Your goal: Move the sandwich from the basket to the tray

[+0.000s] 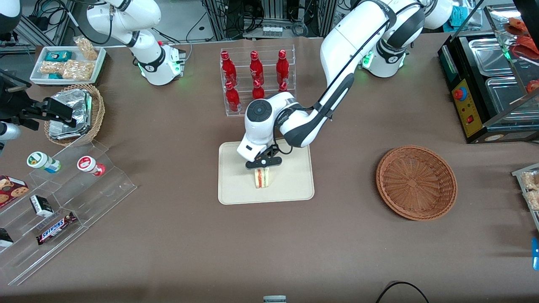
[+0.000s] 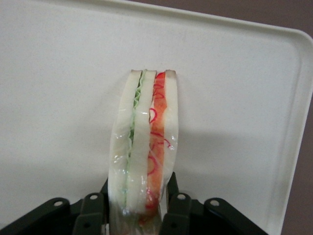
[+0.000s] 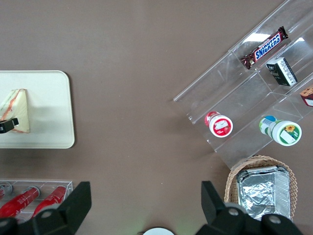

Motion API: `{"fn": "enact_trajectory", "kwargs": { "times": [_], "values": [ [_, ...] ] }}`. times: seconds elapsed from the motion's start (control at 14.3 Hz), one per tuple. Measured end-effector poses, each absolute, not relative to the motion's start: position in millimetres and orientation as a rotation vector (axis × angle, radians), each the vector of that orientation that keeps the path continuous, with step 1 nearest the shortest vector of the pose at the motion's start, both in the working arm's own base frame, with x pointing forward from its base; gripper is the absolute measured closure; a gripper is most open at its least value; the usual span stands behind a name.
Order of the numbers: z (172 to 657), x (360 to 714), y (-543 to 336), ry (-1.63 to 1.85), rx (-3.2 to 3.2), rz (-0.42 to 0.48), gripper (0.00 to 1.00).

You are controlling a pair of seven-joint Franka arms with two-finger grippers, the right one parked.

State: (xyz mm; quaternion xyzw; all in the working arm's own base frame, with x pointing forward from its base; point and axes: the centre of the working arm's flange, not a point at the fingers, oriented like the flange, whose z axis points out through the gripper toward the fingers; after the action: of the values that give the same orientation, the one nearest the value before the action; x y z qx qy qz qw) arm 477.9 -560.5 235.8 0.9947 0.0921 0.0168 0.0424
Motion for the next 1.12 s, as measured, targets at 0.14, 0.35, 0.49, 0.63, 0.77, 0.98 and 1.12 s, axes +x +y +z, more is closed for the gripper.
{"fn": "enact_trajectory", "kwargs": {
  "times": [0.14,0.35,0.49,0.63,0.77,0.98,1.12],
  "values": [
    [253.6,484.5,-563.2,0.311,3.017,0.081,0.33],
    [301.1,499.3,-548.9,0.349,3.042,0.120,0.01],
    [339.1,507.7,-524.8,0.392,3.104,0.112,0.00],
    [363.4,513.7,-490.9,0.433,3.189,0.071,0.00],
    [369.7,526.6,-448.1,0.435,3.239,0.046,0.00],
    [372.2,551.8,-356.6,0.368,3.302,-0.013,0.00],
    [385.5,562.0,-293.2,0.294,3.315,-0.057,0.00]
  ]
}}
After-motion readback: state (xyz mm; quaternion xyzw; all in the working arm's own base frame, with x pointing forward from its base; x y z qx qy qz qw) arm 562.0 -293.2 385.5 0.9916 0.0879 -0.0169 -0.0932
